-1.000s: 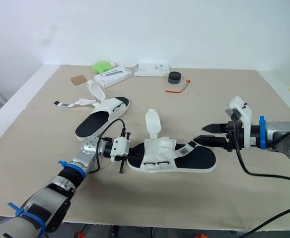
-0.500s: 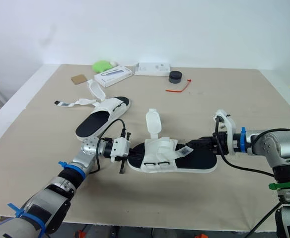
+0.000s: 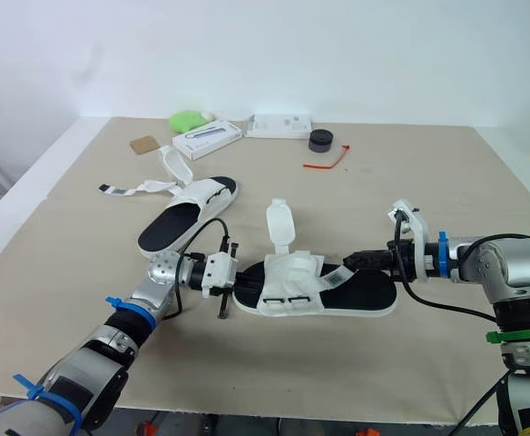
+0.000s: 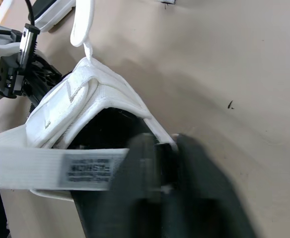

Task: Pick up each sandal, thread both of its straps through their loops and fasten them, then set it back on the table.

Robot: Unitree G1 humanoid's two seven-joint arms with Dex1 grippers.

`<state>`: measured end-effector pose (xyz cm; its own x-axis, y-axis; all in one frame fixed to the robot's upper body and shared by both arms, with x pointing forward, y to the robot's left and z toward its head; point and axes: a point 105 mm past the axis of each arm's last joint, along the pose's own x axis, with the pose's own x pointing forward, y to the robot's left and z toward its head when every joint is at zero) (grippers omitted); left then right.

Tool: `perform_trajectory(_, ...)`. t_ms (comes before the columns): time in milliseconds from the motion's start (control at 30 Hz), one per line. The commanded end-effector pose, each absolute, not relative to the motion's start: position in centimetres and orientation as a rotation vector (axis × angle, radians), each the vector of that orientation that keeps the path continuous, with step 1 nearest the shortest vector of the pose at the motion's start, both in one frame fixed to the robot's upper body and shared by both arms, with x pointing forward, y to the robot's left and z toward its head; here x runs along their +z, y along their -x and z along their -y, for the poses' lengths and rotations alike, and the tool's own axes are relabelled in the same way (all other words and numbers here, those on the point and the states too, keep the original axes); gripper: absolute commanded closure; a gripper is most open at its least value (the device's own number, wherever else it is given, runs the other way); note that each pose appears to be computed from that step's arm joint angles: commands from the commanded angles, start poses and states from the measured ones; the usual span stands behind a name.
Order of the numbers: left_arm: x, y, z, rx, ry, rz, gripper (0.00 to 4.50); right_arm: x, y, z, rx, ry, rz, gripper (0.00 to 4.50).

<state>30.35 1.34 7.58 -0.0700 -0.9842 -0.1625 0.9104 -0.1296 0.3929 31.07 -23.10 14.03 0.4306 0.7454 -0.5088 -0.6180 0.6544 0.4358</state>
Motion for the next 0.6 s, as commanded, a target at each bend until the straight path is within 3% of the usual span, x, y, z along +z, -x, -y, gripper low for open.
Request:
perform_trajectory(33, 1.5, -28.6, -3.4, -1.697, -0.464, -0.108, 4.5, 15.6, -31.3, 23.4, 0.858, -0.184, -0.676, 4.46)
perform_trajectory(267, 1.5, -28.7, -3.3, -1.696, -0.463, -0.11, 4.5, 16.9, -31.9, 23.3, 0.861, -0.181, -0.623, 4.46)
perform_trajectory(367, 1.5, -28.6, -3.3, -1.697, -0.462, -0.111, 4.5, 20.8, -32.1, 23.2, 0.911, -0.139, -0.499, 4.46)
perform_trajectory(467, 1.4, -28.6, -3.3, -1.699, -0.461, -0.111, 4.5, 23.3, -31.1, 22.5, 0.991, -0.021, -0.407, 4.46)
perform_trajectory(600, 1.4, -28.5, -3.2, -1.702, -0.46, -0.113, 4.5, 26.2, -27.9, 20.4, 1.156, 0.114, -0.315, 4.46)
